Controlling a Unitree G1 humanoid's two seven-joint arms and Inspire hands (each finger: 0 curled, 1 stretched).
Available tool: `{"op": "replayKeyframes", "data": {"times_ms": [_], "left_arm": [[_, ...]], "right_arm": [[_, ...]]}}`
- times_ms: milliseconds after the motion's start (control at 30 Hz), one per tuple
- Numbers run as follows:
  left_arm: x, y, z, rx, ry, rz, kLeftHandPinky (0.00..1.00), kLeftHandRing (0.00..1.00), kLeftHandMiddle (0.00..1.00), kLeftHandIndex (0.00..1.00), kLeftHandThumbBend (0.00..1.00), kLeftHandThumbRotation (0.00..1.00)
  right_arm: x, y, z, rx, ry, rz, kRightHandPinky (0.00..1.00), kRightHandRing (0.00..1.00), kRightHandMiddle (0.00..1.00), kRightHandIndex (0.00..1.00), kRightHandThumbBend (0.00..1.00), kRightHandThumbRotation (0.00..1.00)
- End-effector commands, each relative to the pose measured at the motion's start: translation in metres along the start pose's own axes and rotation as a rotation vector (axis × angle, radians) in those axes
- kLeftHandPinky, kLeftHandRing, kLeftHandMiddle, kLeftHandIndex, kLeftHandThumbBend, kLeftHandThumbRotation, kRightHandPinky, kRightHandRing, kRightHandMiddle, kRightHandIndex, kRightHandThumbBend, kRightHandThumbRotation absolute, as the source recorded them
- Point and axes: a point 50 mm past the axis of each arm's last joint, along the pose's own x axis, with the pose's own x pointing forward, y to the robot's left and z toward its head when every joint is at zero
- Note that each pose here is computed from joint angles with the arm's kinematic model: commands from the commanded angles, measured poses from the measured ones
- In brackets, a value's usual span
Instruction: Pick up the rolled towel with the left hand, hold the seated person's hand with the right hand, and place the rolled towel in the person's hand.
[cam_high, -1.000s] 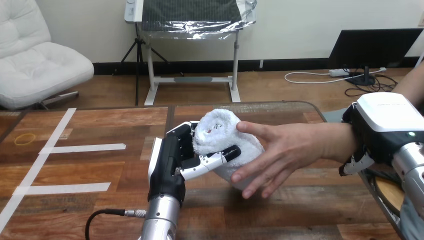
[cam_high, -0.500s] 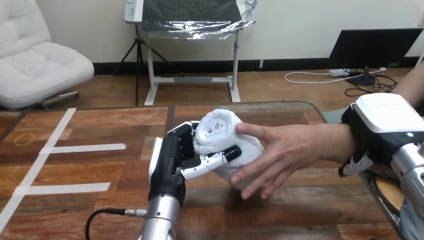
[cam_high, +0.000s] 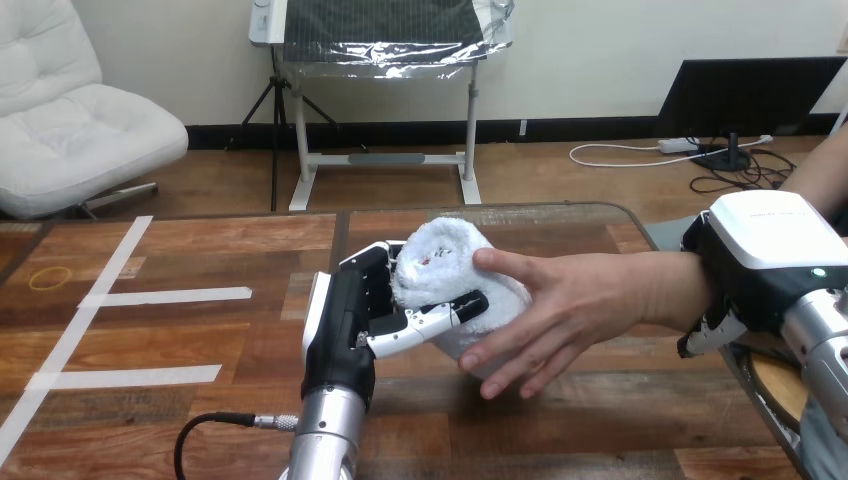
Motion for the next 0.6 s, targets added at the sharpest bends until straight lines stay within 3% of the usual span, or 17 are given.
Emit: {"op": "replayKeyframes", "data": {"times_ms": [0, 567], "left_arm": [[0.025, -0.038, 0.057, -0.115, -0.217, -0.063, 0.48, 0.47, 0.47, 0.5, 0.66, 0.0], [0.022, -0.046, 0.068, -0.146, -0.255, -0.087, 0.48, 0.47, 0.46, 0.5, 0.64, 0.0]], "right_arm": [[0.012, -0.022, 0.023, 0.072, -0.092, -0.114, 0.1, 0.16, 0.24, 0.29, 0.76, 0.0], [0.013, -0.021, 0.025, 0.05, -0.095, -0.113, 0.1, 0.16, 0.24, 0.29, 0.78, 0.0]]}}
